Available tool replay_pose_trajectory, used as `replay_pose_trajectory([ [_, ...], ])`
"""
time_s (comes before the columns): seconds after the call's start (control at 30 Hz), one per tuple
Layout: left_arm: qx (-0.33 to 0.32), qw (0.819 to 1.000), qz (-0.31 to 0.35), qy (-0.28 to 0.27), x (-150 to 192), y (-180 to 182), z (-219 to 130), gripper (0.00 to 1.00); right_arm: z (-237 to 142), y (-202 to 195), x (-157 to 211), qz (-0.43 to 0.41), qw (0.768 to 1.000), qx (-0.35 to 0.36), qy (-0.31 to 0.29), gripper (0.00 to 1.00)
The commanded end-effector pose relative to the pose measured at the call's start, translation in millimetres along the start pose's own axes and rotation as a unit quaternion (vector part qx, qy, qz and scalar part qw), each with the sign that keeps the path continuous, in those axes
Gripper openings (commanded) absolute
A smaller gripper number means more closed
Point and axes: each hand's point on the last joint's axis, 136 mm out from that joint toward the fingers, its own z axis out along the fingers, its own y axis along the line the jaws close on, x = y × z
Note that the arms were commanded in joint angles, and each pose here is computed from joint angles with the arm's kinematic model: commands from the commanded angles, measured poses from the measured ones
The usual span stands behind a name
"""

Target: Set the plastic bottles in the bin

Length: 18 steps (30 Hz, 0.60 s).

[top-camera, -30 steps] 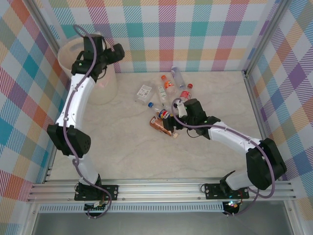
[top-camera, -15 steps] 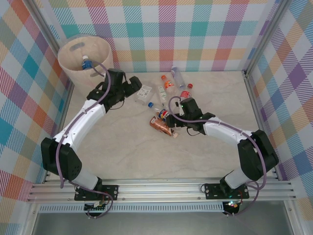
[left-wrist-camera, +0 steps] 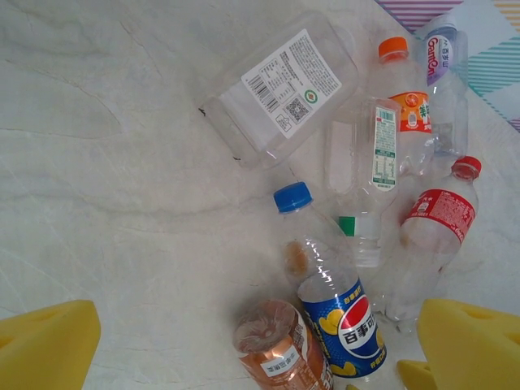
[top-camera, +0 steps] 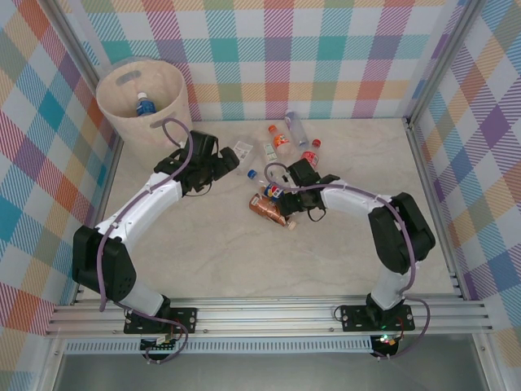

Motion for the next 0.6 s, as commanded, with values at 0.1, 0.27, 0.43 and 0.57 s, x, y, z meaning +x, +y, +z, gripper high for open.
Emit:
replay_pose_trajectory([
  [0.1, -0.004, 1.000, -0.006, 0.013, 5.4, 2.1, 7.0, 1.00, 17.0, -0.8, 3.5, -0.030, 0.999, 0.001, 0.031, 0.76],
  [0.27, -0.006, 1.000, -0.006, 0.022, 9.5, 2.5, 14.2, 1.00, 22.3, 2.1, -2.4, -0.045, 0.999, -0.006, 0.024, 0.70],
  [0.43, -0.010, 0.999, -0.008, 0.032, 14.1, 4.7, 21.4, 1.00, 10.9, 4.9, -11.5, -0.055, 0.998, -0.012, 0.000, 0.63],
  [0.57, -0.008, 0.999, -0.017, 0.041, 18.4, 4.7, 27.9, 1.00, -7.2, 9.5, -21.0, -0.051, 0.998, -0.026, -0.035, 0.60],
])
